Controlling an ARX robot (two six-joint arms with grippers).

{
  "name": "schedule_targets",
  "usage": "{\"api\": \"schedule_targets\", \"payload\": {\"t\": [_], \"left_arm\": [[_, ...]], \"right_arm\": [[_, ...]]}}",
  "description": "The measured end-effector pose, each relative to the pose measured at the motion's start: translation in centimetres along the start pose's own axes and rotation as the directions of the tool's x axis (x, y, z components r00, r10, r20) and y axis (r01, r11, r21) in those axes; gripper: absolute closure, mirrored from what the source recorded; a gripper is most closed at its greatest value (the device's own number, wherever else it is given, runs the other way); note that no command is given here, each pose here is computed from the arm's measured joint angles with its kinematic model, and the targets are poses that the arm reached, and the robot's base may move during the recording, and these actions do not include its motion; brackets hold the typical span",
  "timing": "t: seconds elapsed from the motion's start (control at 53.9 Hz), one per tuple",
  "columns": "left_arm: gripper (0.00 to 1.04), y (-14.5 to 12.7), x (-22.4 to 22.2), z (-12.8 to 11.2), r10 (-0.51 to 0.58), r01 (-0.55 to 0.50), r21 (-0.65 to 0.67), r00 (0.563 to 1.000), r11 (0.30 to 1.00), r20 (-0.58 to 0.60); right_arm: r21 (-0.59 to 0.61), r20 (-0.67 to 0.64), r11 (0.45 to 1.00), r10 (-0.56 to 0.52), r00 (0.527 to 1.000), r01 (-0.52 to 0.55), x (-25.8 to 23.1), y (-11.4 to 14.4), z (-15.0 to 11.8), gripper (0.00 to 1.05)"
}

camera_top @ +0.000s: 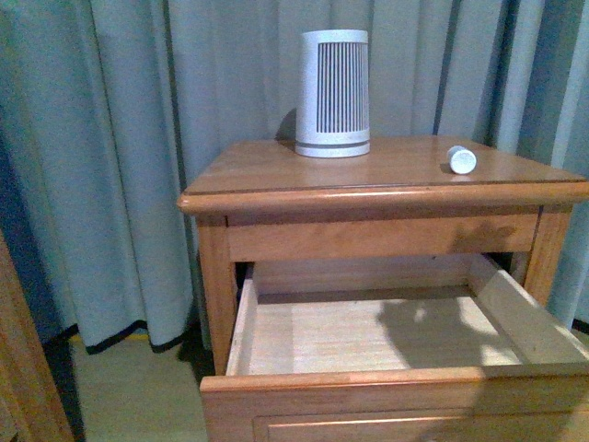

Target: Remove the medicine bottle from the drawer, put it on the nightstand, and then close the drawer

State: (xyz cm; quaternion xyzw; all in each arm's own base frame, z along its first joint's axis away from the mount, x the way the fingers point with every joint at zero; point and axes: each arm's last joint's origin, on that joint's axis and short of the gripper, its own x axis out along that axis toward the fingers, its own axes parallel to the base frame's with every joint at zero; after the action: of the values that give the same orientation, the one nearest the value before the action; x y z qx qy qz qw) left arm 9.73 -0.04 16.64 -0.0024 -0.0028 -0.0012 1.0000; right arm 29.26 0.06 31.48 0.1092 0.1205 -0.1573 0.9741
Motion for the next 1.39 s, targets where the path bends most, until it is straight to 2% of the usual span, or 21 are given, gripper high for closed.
{"api": "schedule_targets", "payload": {"t": [0.13,0.297,0.371,0.501,0.669,0.724,0.817,1.133,1.281,1.393], "left_arm": [[0.07,0.0,0.0,0.0,0.0,0.0,0.0,1.0,1.0,0.0],[0.07,0.0,0.0,0.0,0.0,0.0,0.0,1.0,1.0,0.0],[0.07,0.0,0.0,0.0,0.0,0.0,0.0,1.0,1.0,0.0],[0.07,0.0,0.0,0.0,0.0,0.0,0.0,1.0,1.0,0.0],[0.07,0.0,0.0,0.0,0.0,0.0,0.0,1.0,1.0,0.0],[0.07,0.0,0.0,0.0,0.0,0.0,0.0,1.0,1.0,0.0],[0.07,0.0,0.0,0.0,0.0,0.0,0.0,1.0,1.0,0.0],[0.07,0.0,0.0,0.0,0.0,0.0,0.0,1.0,1.0,0.0],[0.07,0.0,0.0,0.0,0.0,0.0,0.0,1.0,1.0,0.0],[0.07,0.0,0.0,0.0,0.0,0.0,0.0,1.0,1.0,0.0]], "right_arm": [[-0.042,-0.108,0.998,0.043,0.993,-0.047,-3.6,-1.7,-6.6,0.07],[-0.095,-0.279,0.993,0.043,0.959,-0.073,-4.7,-3.0,-14.9,0.07],[-0.108,-0.335,0.991,0.044,0.941,-0.084,-4.7,-3.2,-17.8,0.07],[-0.129,-0.368,0.986,0.054,0.928,-0.108,-3.6,-2.5,-20.8,0.07],[-0.171,-0.306,0.978,0.06,0.95,-0.117,-0.5,-0.9,-22.5,0.07],[-0.187,-0.267,0.972,0.09,0.96,-0.143,1.7,0.4,-22.7,0.07],[-0.231,-0.252,0.962,0.082,0.964,-0.143,4.3,1.6,-23.2,0.07],[-0.267,-0.164,0.957,0.068,0.984,-0.111,14.7,5.5,-20.3,0.07],[-0.288,-0.135,0.953,0.058,0.989,-0.095,17.8,6.4,-18.8,0.07],[-0.316,-0.145,0.944,0.053,0.988,-0.097,18.9,6.3,-18.9,0.07]]}}
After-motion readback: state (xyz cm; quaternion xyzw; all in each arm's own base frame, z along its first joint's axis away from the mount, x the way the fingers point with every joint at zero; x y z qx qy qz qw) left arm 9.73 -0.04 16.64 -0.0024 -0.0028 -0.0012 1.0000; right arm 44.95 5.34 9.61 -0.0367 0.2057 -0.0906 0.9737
